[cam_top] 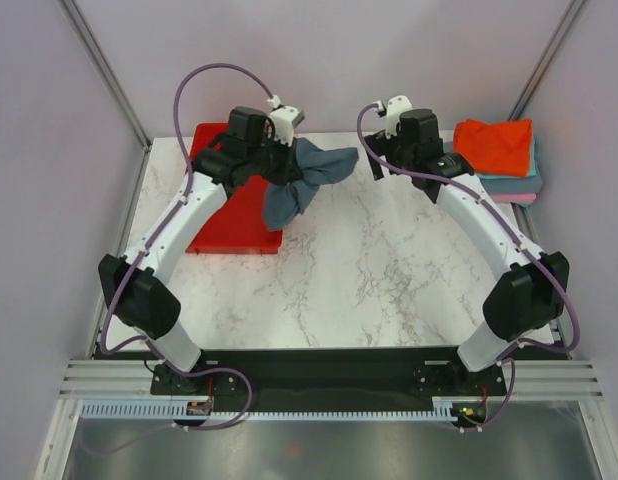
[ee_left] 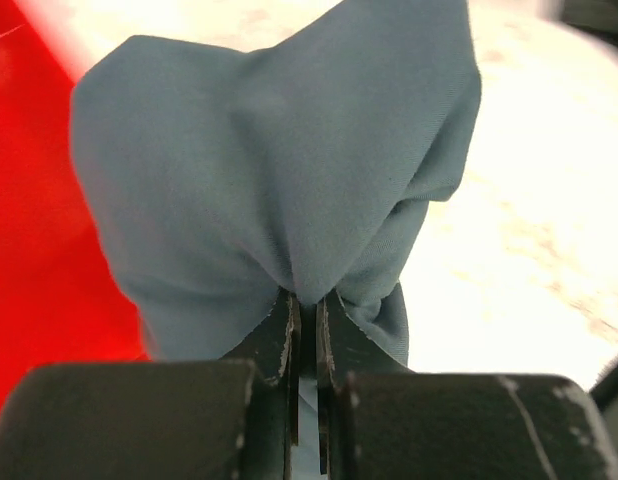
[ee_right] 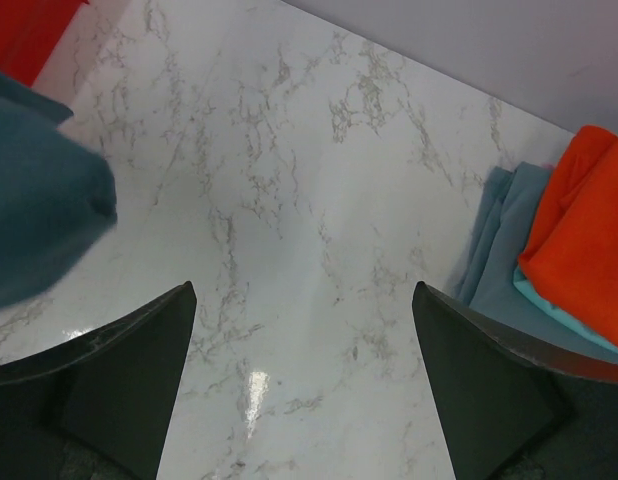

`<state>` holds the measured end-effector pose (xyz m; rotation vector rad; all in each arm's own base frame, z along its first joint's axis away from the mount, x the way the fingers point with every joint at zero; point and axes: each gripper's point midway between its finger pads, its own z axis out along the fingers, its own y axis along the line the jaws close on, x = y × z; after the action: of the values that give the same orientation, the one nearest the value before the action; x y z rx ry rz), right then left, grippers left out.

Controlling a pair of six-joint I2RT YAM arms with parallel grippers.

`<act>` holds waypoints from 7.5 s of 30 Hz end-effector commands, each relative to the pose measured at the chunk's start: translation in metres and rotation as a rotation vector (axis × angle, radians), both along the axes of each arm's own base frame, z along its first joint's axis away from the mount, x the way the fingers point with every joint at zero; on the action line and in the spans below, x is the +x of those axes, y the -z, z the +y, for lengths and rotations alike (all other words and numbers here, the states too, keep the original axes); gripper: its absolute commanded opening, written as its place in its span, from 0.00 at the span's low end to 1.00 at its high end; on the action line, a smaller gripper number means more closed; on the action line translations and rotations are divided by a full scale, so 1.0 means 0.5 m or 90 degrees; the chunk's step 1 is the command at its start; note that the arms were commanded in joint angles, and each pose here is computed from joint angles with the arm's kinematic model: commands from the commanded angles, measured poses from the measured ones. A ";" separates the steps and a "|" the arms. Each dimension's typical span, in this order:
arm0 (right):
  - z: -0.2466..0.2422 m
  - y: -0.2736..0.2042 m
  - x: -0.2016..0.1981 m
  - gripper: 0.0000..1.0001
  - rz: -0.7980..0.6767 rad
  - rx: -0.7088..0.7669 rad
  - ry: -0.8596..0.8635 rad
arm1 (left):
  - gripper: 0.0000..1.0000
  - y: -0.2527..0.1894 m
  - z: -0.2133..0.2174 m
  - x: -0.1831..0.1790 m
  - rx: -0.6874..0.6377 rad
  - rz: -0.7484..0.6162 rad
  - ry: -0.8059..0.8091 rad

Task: Fold and stack the t-shirts
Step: Move the tshirt to the center of the board, then flatten the tshirt out

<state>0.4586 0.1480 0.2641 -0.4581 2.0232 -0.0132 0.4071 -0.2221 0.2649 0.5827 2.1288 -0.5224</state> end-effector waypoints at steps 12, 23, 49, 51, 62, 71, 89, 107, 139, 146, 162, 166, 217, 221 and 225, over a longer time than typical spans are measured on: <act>-0.189 -0.062 -0.019 0.98 -0.035 0.063 0.138 | 0.02 -0.110 -0.240 -0.031 -0.120 -0.056 0.193; -0.228 -0.030 -0.025 0.98 -0.012 0.062 0.155 | 0.91 0.255 -0.196 0.047 0.002 0.136 0.164; -0.234 0.029 0.002 0.98 0.031 0.077 0.158 | 0.93 0.403 0.250 0.306 0.153 0.113 -0.208; -0.233 0.029 0.002 0.98 0.032 0.080 0.156 | 0.93 0.390 0.268 0.312 0.155 0.103 -0.221; -0.230 0.029 -0.005 0.98 0.032 0.087 0.152 | 0.96 0.347 0.362 0.332 0.197 0.062 -0.264; -0.233 -0.052 -0.025 0.98 -0.013 0.083 0.135 | 0.96 -0.031 0.047 0.230 0.122 -0.168 -0.058; -0.026 0.058 -0.164 0.95 0.129 0.171 -0.166 | 0.88 0.137 0.069 -0.091 -0.026 0.102 -0.166; 0.028 0.093 -0.086 0.98 0.145 0.064 -0.198 | 0.72 0.419 0.064 -0.048 -0.138 0.424 -0.107; -0.065 0.012 -0.022 0.98 0.020 0.010 -0.038 | 0.02 -0.029 0.003 -0.057 -0.183 0.065 0.020; -0.091 -0.016 -0.010 0.98 -0.001 0.016 -0.021 | 0.02 -0.141 -0.047 -0.054 -0.227 0.020 0.097; -0.007 0.011 -0.073 0.95 0.067 0.091 -0.171 | 0.98 0.014 0.011 -0.084 -0.072 0.053 0.030; 0.020 0.020 -0.071 0.95 0.076 0.107 -0.191 | 0.94 0.134 0.058 -0.094 -0.028 0.135 -0.022; 0.000 -0.005 -0.029 0.97 0.033 0.058 -0.147 | 0.02 -0.274 -0.014 -0.015 -0.202 -0.117 0.131; -0.001 -0.016 -0.030 0.98 0.025 0.058 -0.149 | 0.02 -0.340 -0.017 0.010 -0.204 -0.173 0.098; -0.006 -0.015 -0.040 0.98 0.024 0.053 -0.149 | 0.71 -0.163 0.022 0.040 -0.123 -0.074 0.022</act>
<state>0.4388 0.1454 0.2363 -0.6400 2.0852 0.2493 0.4082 -0.2276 0.4292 0.6001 1.7058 -0.7853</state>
